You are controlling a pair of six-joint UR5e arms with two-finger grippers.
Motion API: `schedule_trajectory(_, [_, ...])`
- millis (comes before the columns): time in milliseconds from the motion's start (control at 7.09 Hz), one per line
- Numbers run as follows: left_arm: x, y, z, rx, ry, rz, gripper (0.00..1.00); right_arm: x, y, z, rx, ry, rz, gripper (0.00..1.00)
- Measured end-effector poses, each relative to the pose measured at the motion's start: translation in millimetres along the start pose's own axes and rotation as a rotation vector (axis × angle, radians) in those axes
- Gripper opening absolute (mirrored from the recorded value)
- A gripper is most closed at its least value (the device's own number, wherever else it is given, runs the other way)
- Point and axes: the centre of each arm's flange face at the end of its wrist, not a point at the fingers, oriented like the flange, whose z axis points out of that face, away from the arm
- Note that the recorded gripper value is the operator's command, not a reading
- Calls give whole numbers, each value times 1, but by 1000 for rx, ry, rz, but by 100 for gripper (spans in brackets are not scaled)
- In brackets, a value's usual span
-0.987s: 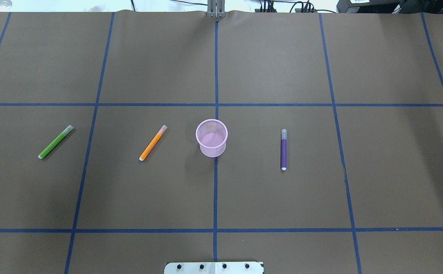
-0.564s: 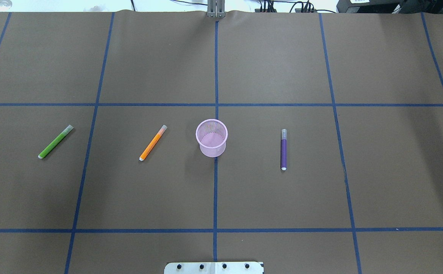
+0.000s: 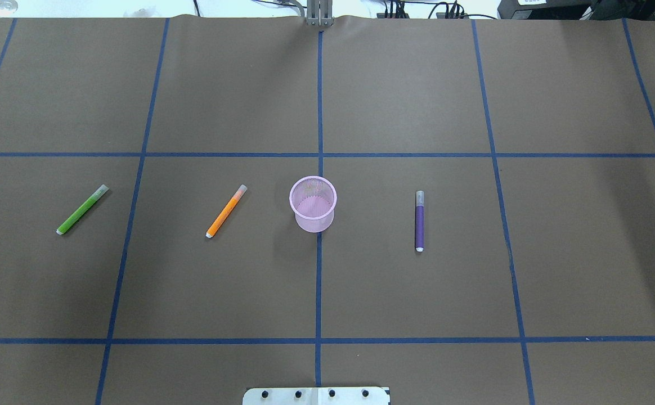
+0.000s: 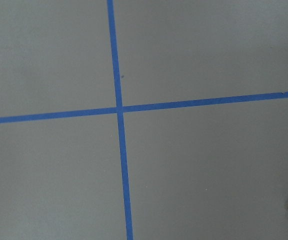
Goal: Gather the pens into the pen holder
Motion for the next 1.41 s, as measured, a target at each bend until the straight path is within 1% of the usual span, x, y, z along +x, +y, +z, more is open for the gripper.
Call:
schedule_trajectory(141, [3, -3, -2, -14, 1, -17, 100, 2, 1, 2, -4, 2, 4, 100])
schedule_trajectory(282, [7, -6, -5, -27, 16, -31, 100, 3, 0, 3, -6, 3, 5, 100])
schedule_trajectory(423, [13, -7, -8, -35, 47, -40, 100, 2, -1, 2, -4, 2, 4, 100])
schedule_trajectory(564, [16, -5, -9, -37, 69, -40, 100, 2, -1, 2, -3, 2, 3, 100])
schedule_trajectory(846, [22, 2, -12, -25, 88, -18, 100, 5, 0, 6, 7, -3, -10, 100])
schedule_trajectory(987, [34, -2, -6, -10, 94, 37, 100, 6, 3, 11, 13, -18, -18, 100])
schedule_trajectory(1128, [56, -8, 19, 5, 103, 147, 100, 5, 6, 14, 15, -54, -24, 100])
schedule_trajectory(1269, [77, -13, 52, 21, 119, 267, 100, 3, 9, 16, 12, -91, -26, 100])
schedule_trajectory(1410, [91, -16, 77, 46, 137, 360, 99, 2, 10, 17, 11, -108, -27, 100])
